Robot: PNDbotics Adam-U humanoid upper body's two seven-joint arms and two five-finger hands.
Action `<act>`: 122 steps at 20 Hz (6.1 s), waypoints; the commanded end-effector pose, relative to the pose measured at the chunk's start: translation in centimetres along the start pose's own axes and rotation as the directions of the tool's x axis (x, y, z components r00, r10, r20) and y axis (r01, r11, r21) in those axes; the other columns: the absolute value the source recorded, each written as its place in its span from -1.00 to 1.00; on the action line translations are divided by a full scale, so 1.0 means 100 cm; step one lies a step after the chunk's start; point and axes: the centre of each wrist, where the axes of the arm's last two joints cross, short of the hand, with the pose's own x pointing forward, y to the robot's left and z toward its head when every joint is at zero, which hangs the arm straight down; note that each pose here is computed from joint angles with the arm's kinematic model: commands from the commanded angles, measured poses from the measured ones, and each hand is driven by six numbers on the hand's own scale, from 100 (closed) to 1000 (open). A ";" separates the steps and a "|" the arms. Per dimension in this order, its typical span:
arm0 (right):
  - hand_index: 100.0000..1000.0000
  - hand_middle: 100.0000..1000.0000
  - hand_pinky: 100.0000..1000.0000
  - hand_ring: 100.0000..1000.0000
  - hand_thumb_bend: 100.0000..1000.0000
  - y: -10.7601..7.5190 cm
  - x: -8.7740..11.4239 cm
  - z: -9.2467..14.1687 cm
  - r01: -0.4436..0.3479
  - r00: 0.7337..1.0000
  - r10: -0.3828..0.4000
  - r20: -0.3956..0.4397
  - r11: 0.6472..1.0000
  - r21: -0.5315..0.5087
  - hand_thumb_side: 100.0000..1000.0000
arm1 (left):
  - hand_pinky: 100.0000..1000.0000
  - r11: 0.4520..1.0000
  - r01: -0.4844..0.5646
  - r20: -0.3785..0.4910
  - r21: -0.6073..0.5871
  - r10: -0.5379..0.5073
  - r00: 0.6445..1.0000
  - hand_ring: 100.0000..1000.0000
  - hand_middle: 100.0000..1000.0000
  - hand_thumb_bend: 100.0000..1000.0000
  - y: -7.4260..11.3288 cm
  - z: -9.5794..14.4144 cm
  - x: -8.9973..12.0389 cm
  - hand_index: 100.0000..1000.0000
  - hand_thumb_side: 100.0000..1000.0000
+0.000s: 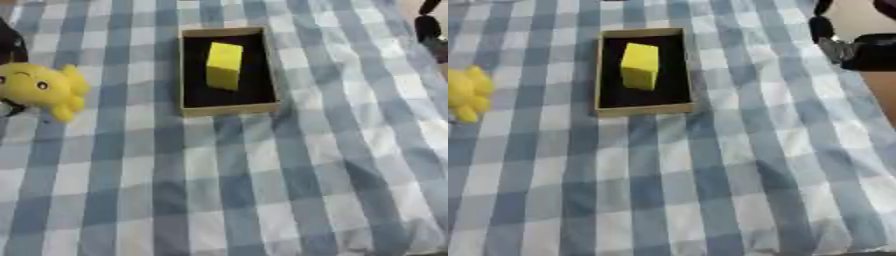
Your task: Pick up objects on the table and place them in the box.
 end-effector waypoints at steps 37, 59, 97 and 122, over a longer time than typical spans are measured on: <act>0.82 0.78 0.70 0.80 -0.35 -0.015 0.000 -0.005 -0.082 0.995 0.083 0.051 0.996 -0.021 -0.50 | 0.27 0.983 -0.051 0.164 0.179 0.021 0.986 0.00 -0.36 -0.55 0.065 -0.128 0.059 0.10 -1.00; 0.81 0.77 0.68 0.79 -0.51 -0.015 0.001 -0.008 -0.058 0.996 0.061 0.059 0.997 -0.050 -0.38 | 0.75 0.989 0.040 0.320 0.144 -0.085 0.944 0.75 0.55 0.01 0.024 -0.182 0.082 0.72 -0.29; 0.72 0.72 0.72 0.77 -0.20 -0.014 -0.002 -0.007 -0.106 0.992 0.105 0.075 0.994 0.009 -0.91 | 0.74 0.828 -0.134 0.311 0.545 -0.052 0.949 0.78 0.50 -0.36 0.012 0.004 0.020 0.61 -0.75; 0.62 0.66 0.75 0.74 -0.34 -0.008 -0.011 0.001 -0.155 0.985 0.141 0.099 0.975 0.158 -1.00 | 0.73 0.780 -0.173 0.173 0.601 0.084 0.981 0.74 0.46 -0.53 -0.059 0.018 -0.026 0.59 -0.72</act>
